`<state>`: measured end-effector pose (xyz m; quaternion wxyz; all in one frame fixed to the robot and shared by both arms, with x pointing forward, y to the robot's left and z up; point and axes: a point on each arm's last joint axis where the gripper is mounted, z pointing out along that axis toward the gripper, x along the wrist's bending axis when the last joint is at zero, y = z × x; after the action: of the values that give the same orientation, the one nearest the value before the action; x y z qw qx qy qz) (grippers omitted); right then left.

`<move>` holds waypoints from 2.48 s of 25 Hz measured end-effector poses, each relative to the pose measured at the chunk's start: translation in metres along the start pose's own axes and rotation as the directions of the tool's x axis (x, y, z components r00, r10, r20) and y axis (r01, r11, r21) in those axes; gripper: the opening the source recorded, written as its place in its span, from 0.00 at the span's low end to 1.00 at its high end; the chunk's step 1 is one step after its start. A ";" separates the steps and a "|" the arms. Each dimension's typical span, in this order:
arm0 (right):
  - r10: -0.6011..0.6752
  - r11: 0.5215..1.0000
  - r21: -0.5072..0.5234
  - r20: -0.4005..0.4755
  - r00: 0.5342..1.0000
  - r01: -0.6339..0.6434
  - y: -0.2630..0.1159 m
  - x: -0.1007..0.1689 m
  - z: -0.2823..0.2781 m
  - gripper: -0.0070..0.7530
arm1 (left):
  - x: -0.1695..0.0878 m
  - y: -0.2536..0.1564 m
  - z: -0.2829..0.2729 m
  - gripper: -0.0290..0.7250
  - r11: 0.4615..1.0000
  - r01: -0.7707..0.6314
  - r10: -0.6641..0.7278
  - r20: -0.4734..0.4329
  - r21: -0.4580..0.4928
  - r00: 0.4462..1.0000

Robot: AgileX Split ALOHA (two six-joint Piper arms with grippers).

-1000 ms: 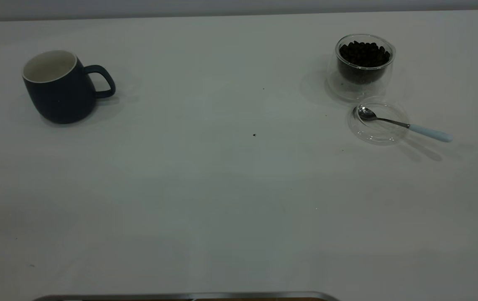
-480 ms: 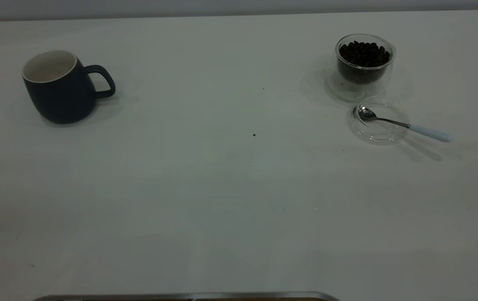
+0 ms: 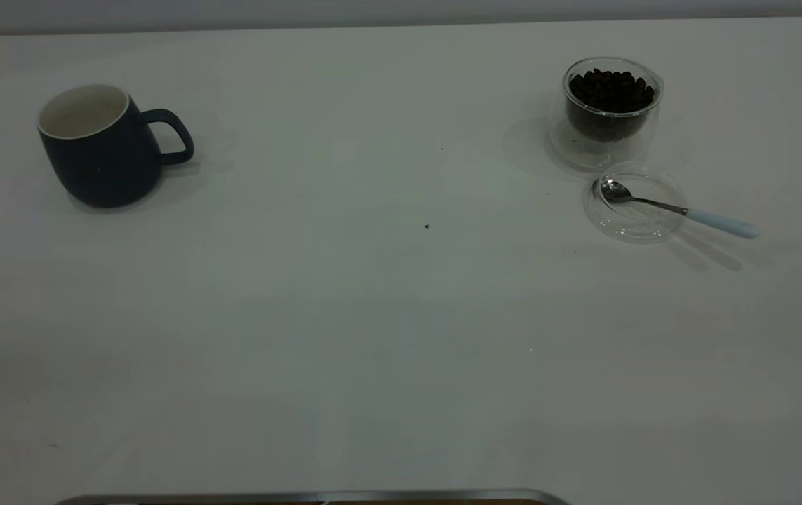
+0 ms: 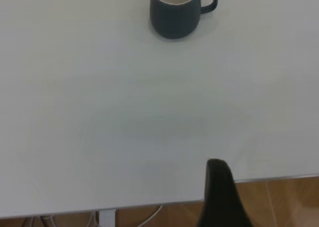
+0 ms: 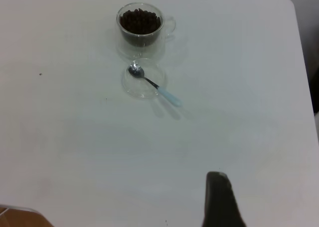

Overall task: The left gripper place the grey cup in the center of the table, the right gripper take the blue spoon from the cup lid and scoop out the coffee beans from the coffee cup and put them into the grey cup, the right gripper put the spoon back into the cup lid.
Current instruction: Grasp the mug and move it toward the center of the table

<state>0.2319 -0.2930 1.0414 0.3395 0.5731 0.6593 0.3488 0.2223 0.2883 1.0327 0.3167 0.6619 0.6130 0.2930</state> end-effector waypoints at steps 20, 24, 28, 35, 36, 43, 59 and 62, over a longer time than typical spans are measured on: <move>0.000 1.000 0.000 0.000 1.000 0.000 0.000 0.000 0.000 0.67 | 0.014 0.150 0.123 0.77 0.987 -0.114 0.105 0.077 0.118 0.991; 0.000 1.000 0.000 0.000 1.000 0.000 0.000 0.000 0.000 0.67 | 0.019 0.177 0.163 0.77 0.969 -0.170 0.160 0.071 0.177 0.985; 0.000 1.000 0.000 0.000 1.000 0.000 0.000 0.000 0.000 0.67 | 0.024 0.199 0.201 0.77 0.925 -0.284 0.274 0.076 0.251 0.959; 0.000 1.000 0.000 0.000 1.000 0.000 0.000 0.000 0.000 0.67 | 0.045 0.207 0.257 0.77 0.709 -0.544 0.571 0.087 0.449 0.816; 0.000 1.000 0.000 0.000 1.000 0.000 0.000 0.000 0.000 0.67 | 0.048 0.206 0.264 0.77 0.670 -0.571 0.608 0.091 0.474 0.789; 0.000 1.000 0.000 0.000 1.000 0.000 0.000 0.000 0.000 0.67 | 0.065 0.175 0.324 0.77 0.374 -0.708 0.786 0.201 0.599 0.585; 0.000 1.000 0.000 0.000 1.000 0.000 0.000 0.000 0.000 0.67 | 0.060 0.111 0.440 0.77 0.113 -0.907 0.883 0.377 0.406 0.279; 0.000 1.000 0.000 0.000 1.000 0.000 0.000 0.000 0.000 0.67 | 0.060 0.114 0.455 0.77 0.124 -0.910 0.889 0.362 0.397 0.279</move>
<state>0.2319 -0.2930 1.0414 0.3397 0.5731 0.6593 0.3486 0.6513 0.3152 0.8355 -0.1120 0.9576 0.1384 0.2266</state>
